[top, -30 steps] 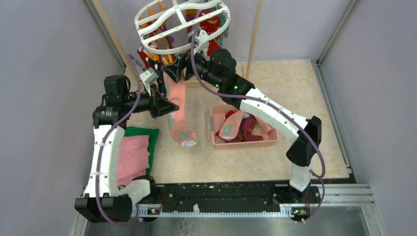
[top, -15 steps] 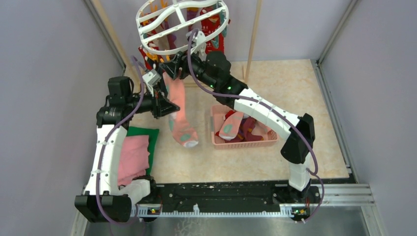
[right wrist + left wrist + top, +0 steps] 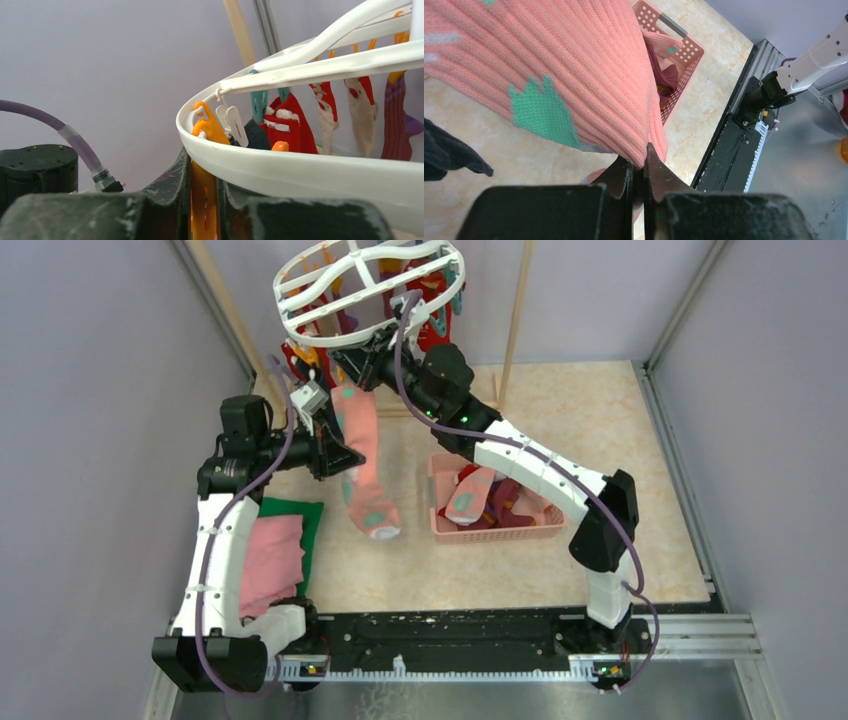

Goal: Remove the socks clipped to the hanger
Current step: Remove the sock from the hanger, then place the sock in the bin.

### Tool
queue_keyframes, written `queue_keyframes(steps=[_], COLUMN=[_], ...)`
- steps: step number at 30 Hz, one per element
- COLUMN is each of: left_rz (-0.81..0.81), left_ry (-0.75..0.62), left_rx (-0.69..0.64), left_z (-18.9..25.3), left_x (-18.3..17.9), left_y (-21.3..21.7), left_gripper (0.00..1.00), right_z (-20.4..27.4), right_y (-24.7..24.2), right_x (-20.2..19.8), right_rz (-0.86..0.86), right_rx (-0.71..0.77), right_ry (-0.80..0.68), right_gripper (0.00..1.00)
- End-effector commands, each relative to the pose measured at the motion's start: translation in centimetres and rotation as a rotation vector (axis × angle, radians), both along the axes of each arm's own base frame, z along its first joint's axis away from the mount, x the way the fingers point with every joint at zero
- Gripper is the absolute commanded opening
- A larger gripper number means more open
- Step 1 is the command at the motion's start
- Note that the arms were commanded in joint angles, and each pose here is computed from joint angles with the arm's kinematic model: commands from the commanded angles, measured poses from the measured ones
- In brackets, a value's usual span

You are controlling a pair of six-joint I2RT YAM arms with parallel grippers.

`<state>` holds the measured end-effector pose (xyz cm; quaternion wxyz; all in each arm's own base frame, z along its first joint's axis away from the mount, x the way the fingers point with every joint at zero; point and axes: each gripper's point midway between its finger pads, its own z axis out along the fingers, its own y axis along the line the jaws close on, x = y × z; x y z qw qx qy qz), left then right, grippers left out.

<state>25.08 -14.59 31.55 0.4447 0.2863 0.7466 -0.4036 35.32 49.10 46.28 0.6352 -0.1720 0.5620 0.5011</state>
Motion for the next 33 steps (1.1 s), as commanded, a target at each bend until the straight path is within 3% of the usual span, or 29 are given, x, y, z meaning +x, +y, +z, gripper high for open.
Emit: queue_keyframes(steps=[1,3,7,9,10,16,29,33], left_rz=[-0.006,-0.012,-0.024,-0.032,-0.036,-0.05,-0.115,-0.113], left_ry=[-0.042,-0.044,-0.048,-0.056,-0.058,-0.072,-0.085,-0.085], left_rx=[-0.002,-0.002,0.01,0.02,0.025,0.049,0.005,-0.002], left_z=[0.6,0.4,0.1,0.0,-0.1,-0.4,1.2,1.7], left_x=[-0.1,-0.1,-0.2,-0.4,-0.5,-0.9,-1.7,-1.7], left_y=[-0.1,-0.2,-0.2,-0.1,-0.1,0.0,-0.7,-0.7], left_gripper=[0.0,0.0,0.0,0.0,0.0,0.0,0.0,0.0], right_z=[2.3,2.3,1.5,0.6,0.0,-3.2,-12.6,-14.0], right_y=[-1.0,-1.2,-1.7,-2.2,-2.6,-5.6,-6.3,-5.1], right_x=[-0.1,-0.4,-1.8,-2.4,-3.0,-6.1,-15.2,-15.7], right_rz=[-0.002,0.018,0.057,0.068,0.076,0.104,0.423,0.478], right_rx=[0.081,0.076,0.024,-0.007,-0.028,-0.069,-0.17,-0.176], right_ry=[-0.027,-0.022,-0.027,-0.032,-0.037,-0.031,0.01,0.028], right_gripper=[0.01,0.02,0.34,0.94,0.98,0.99,0.99,0.86])
